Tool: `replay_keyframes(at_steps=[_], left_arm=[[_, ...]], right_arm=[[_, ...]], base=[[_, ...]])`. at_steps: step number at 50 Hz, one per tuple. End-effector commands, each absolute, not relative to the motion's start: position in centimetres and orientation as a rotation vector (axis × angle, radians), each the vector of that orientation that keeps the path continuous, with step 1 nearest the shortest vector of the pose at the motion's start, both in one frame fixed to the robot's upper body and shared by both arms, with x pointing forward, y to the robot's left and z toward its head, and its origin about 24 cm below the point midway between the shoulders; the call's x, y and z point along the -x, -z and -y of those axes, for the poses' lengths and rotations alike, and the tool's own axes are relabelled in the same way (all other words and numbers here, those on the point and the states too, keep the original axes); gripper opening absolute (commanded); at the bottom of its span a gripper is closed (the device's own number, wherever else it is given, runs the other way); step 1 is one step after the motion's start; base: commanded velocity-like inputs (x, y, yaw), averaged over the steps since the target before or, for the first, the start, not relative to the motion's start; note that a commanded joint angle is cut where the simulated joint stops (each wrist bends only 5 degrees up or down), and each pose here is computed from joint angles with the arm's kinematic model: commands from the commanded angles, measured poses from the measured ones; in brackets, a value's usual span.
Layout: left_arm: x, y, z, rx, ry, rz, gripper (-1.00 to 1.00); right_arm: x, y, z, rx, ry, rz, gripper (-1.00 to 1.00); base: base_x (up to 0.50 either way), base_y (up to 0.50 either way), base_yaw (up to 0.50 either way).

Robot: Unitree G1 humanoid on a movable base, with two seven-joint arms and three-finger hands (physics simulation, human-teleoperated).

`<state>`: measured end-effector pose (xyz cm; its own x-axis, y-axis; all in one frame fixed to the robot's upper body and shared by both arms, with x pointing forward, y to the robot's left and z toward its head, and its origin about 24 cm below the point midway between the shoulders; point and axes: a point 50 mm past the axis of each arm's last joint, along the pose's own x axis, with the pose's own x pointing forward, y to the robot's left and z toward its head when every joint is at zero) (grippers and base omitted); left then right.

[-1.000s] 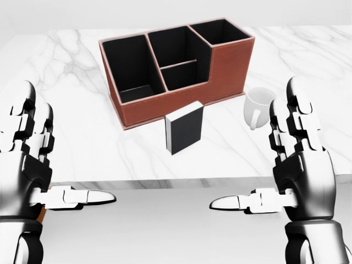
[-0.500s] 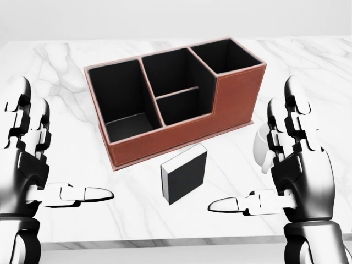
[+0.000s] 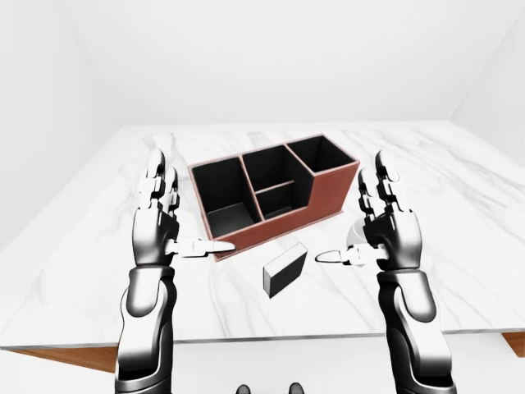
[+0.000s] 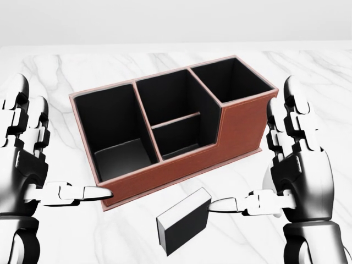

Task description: Pick up the book and place it in the front compartment of the caddy.

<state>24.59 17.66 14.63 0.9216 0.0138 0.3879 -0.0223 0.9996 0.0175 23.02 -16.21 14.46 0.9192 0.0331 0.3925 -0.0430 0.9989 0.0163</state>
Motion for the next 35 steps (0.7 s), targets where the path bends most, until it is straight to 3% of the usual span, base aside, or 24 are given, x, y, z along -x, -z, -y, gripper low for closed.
replay_keyframes(at_steps=[1,25,35], left_arm=[[-24.58,-14.58,-17.68,-0.021,-0.019,0.396,1.0],[-24.43,-14.64,-17.59,-0.023,-0.013,0.399,1.0],[-24.41,-14.58,-17.58,-0.023,-0.014,0.397,1.0]], right_arm=[[-22.95,-14.73,16.53,-0.031,-0.022,0.416,1.0],[-22.67,-14.73,16.07,-0.061,-0.064,0.418,1.0],[-22.79,-14.43,16.18,-0.049,-0.052,0.403,1.0]], base=[[0.0,0.5,0.0],[0.0,0.05,0.0],[0.47,-0.14,0.0]])
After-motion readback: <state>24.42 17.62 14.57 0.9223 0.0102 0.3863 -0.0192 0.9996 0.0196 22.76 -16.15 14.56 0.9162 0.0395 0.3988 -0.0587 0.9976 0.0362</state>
